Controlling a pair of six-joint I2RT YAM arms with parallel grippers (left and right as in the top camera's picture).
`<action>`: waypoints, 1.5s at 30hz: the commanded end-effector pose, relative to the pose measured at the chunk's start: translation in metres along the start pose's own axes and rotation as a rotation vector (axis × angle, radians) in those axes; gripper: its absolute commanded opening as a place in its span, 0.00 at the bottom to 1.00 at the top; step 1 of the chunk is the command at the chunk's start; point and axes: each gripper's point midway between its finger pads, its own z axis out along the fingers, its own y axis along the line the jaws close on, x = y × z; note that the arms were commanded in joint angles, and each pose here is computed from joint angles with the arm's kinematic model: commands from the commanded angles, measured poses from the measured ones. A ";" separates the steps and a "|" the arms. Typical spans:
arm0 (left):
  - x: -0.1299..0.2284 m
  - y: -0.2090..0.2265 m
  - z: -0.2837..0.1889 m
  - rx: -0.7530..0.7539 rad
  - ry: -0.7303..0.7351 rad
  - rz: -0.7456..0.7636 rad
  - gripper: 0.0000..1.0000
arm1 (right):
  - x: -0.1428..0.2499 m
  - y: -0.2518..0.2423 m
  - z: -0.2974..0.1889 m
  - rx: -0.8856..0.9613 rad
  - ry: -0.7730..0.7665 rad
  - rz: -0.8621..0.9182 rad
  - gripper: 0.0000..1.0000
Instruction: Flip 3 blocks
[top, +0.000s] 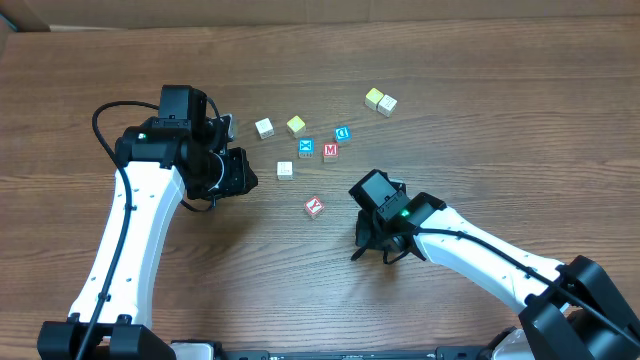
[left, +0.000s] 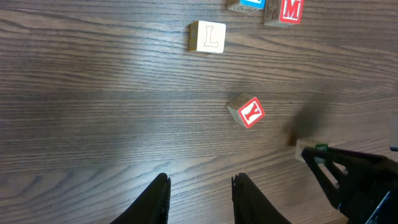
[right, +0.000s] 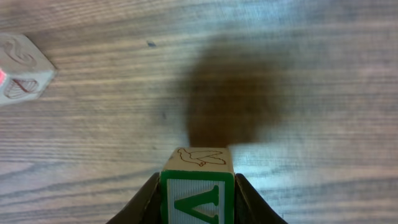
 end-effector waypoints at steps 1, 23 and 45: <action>-0.006 -0.004 -0.003 0.005 -0.014 0.017 0.27 | 0.000 -0.002 0.001 0.006 -0.007 -0.051 0.04; -0.006 -0.004 -0.003 0.005 -0.017 0.018 0.30 | 0.024 -0.021 0.012 0.057 0.079 -0.069 0.26; -0.001 -0.022 0.001 0.058 0.000 0.084 0.70 | -0.062 0.023 -0.110 0.029 -0.226 -0.103 0.78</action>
